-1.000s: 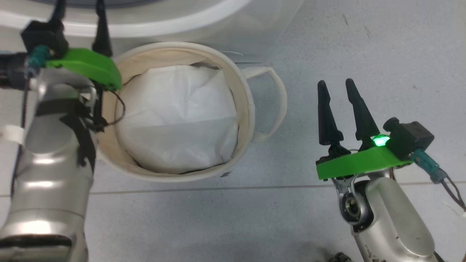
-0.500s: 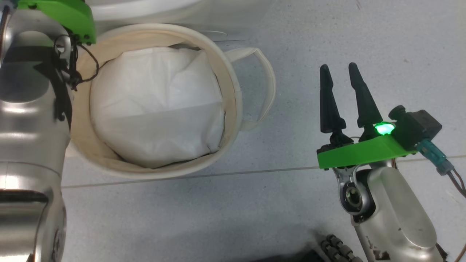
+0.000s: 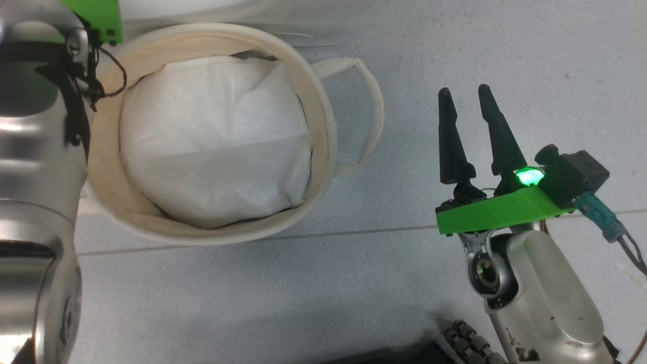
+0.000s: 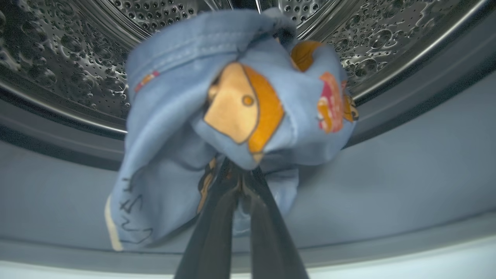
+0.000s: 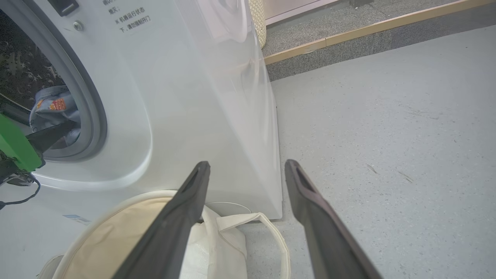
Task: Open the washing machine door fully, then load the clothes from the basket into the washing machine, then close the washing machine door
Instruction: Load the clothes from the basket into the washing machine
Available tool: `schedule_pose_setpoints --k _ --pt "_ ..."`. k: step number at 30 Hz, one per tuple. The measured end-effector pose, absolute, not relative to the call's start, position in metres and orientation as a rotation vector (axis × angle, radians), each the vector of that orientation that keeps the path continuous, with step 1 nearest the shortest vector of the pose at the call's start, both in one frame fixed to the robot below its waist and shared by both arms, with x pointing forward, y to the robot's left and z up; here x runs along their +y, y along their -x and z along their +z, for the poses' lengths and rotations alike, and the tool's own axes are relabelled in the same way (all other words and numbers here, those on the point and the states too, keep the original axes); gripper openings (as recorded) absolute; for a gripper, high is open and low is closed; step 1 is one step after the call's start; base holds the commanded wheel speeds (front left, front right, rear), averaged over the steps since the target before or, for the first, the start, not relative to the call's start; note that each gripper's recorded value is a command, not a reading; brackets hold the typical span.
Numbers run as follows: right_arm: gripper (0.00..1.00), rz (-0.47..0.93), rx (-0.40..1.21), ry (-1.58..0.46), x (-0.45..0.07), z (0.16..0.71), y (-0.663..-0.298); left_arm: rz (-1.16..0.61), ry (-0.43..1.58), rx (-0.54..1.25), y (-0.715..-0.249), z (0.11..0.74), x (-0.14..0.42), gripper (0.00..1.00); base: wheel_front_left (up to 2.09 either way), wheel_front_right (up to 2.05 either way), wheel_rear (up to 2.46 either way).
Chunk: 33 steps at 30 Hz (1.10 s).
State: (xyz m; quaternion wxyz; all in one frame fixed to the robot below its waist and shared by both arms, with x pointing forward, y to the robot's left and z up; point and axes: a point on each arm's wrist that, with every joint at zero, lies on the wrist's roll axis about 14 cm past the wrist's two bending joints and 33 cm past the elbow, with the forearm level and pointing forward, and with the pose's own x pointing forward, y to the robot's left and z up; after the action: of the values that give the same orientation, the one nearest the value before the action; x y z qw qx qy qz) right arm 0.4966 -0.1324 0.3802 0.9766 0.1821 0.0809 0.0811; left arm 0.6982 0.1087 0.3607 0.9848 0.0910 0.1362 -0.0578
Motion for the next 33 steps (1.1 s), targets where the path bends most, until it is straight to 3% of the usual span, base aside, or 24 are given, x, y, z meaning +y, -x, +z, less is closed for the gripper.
schedule_pose_setpoints --k 17,30,31,33 --pt "1.00 0.158 0.202 -0.363 -0.134 0.349 -0.507 -0.028 -0.181 0.099 -0.780 0.418 0.138 0.00 0.00 0.00 0.00" --pt "1.00 0.124 0.249 -0.354 -0.147 0.317 -0.511 -0.152 -0.182 0.295 -0.801 0.356 0.112 0.00 0.00 0.00 0.00" --pt "1.00 0.123 0.254 -0.355 -0.147 0.314 -0.511 -0.155 -0.175 0.300 -0.801 0.353 0.112 1.00 0.00 0.00 0.00" --pt "1.00 0.122 0.260 -0.357 -0.147 0.311 -0.510 -0.149 -0.160 0.319 -0.800 0.347 0.113 1.00 0.00 0.00 0.00"
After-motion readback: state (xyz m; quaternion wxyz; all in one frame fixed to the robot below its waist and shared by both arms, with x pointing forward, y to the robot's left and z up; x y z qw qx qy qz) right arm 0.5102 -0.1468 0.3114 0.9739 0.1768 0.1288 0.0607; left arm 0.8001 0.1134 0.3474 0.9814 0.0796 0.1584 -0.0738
